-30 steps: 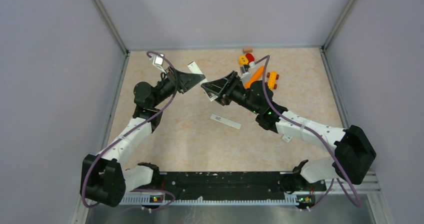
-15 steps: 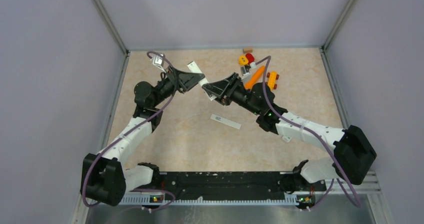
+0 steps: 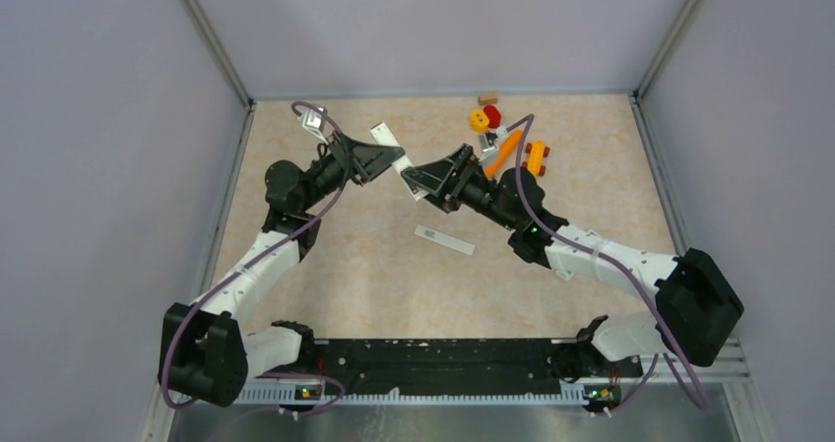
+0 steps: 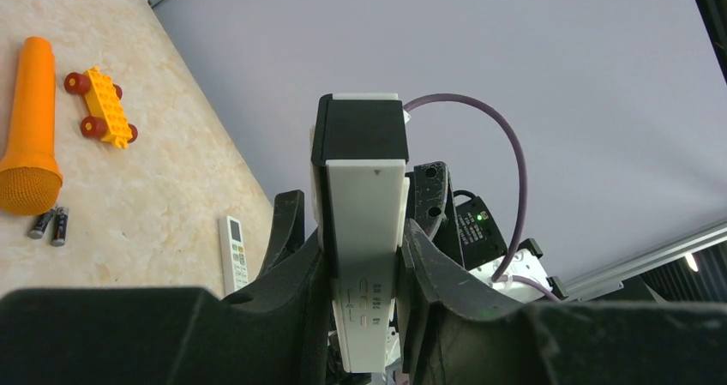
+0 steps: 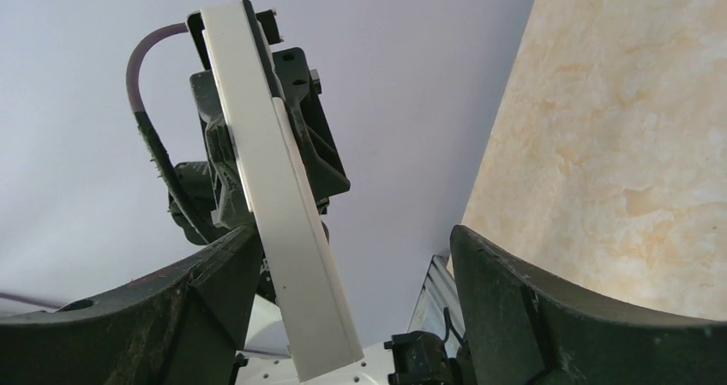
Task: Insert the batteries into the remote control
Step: Load the battery into the remote control, then move the battery to the center of the board.
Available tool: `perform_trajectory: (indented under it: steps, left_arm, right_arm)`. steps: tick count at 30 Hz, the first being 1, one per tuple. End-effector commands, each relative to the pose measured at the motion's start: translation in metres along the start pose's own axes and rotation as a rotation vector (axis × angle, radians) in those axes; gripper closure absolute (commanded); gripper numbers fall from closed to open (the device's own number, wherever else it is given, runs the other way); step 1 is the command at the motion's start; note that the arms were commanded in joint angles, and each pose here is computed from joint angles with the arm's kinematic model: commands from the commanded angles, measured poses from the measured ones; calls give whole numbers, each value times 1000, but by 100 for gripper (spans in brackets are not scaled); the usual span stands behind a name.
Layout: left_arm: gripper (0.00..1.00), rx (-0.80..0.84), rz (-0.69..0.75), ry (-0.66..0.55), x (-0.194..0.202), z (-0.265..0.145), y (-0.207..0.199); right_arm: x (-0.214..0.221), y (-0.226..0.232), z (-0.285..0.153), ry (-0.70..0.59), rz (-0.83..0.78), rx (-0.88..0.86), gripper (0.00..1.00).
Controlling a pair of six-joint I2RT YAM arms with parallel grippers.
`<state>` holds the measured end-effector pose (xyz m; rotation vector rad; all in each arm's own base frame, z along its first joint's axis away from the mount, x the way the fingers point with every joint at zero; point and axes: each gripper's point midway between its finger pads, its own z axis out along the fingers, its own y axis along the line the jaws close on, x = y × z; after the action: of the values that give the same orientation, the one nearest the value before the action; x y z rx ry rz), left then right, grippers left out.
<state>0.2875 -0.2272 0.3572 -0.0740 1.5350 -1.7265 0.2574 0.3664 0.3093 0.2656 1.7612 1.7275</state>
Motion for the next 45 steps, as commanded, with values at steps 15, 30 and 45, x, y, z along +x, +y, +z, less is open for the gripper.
perform_trajectory:
  steps: [15, 30, 45]
  left_arm:
    - [100, 67, 40, -6, -9, 2, -20]
    - [100, -161, 84, -6, -3, -29, 47]
    - [100, -252, 111, 81, 36, -68, 53]
  right_arm:
    - [-15, 0, -2, -31, -228, 32, 44]
    - [-32, 33, -37, -17, -452, -130, 4]
    - [-106, -121, -149, -23, -743, 1068, 19]
